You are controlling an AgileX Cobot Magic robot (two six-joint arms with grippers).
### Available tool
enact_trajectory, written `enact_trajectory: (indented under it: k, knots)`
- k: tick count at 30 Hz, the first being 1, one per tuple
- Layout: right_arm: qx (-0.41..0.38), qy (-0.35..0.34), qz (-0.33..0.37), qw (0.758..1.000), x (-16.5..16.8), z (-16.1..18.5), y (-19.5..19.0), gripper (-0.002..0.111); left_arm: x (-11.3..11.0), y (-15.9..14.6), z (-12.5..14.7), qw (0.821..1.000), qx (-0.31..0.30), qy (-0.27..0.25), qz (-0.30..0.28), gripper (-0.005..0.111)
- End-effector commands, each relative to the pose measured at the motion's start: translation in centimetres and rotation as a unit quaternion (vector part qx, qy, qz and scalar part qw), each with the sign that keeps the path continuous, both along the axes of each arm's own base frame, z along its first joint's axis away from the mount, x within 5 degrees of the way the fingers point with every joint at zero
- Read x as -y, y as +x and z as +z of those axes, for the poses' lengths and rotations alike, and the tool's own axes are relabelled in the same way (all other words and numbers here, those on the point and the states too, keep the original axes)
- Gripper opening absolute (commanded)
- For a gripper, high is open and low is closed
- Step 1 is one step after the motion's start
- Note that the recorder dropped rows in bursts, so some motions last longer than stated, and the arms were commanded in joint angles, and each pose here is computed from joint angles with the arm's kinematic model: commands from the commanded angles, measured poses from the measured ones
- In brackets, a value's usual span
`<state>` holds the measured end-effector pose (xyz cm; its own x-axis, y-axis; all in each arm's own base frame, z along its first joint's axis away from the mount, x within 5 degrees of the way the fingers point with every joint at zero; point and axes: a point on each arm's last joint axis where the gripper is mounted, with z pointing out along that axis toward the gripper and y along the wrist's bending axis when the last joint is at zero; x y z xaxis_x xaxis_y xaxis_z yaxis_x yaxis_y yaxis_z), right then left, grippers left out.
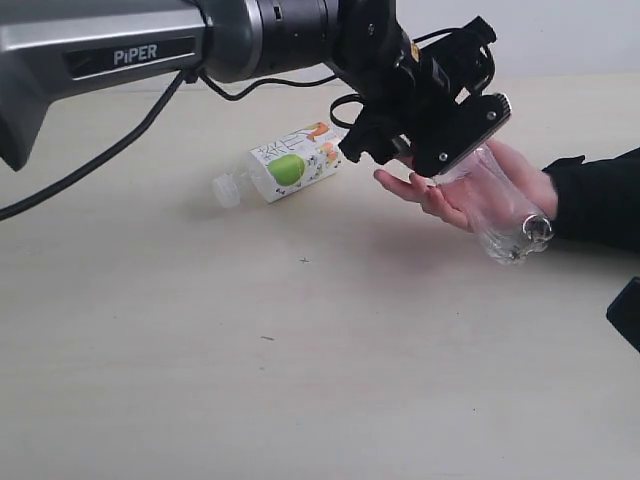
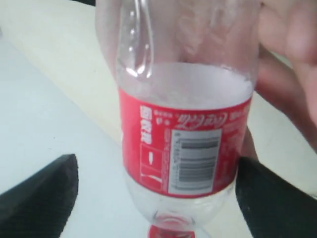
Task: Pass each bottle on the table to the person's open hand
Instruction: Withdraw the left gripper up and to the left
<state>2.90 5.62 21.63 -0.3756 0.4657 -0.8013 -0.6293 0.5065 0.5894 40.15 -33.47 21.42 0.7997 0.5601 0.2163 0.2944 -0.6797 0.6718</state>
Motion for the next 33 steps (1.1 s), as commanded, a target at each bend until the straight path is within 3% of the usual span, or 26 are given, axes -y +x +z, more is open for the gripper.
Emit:
enact_trajectory:
  k: [1,8,18,21,26,29,33]
  knots:
    - [-0.001,0.003,0.001,1.000,0.0,-0.1,0.0,0.000,-0.7,-0.2,2.4,0.999,-0.008,-0.028,0.029,0.082]
    - [-0.001,0.003,0.001,1.000,0.0,-0.1,0.0,0.000,-1.4,-0.9,5.5,0.985,-0.056,-0.109,0.117,0.082]
    - [-0.001,0.003,0.001,1.000,0.0,-0.1,0.0,0.000,-2.9,-2.7,10.6,0.930,-0.140,-0.234,0.248,0.082]
    - [-0.001,0.003,0.001,1.000,0.0,-0.1,0.0,0.000,-3.7,-3.7,11.5,0.917,-0.175,-0.227,0.277,0.082]
    - [-0.001,0.003,0.001,1.000,0.0,-0.1,0.0,0.000,-5.0,-5.4,11.8,0.910,-0.229,-0.160,0.307,0.082]
    - [-0.001,0.003,0.001,1.000,0.0,-0.1,0.0,0.000,-5.7,-6.0,11.6,0.890,-0.264,-0.140,0.344,0.064]
    - [-0.001,0.003,0.001,1.000,0.0,-0.1,0.0,0.000,-6.7,-6.1,11.3,0.848,-0.305,-0.134,0.411,0.006]
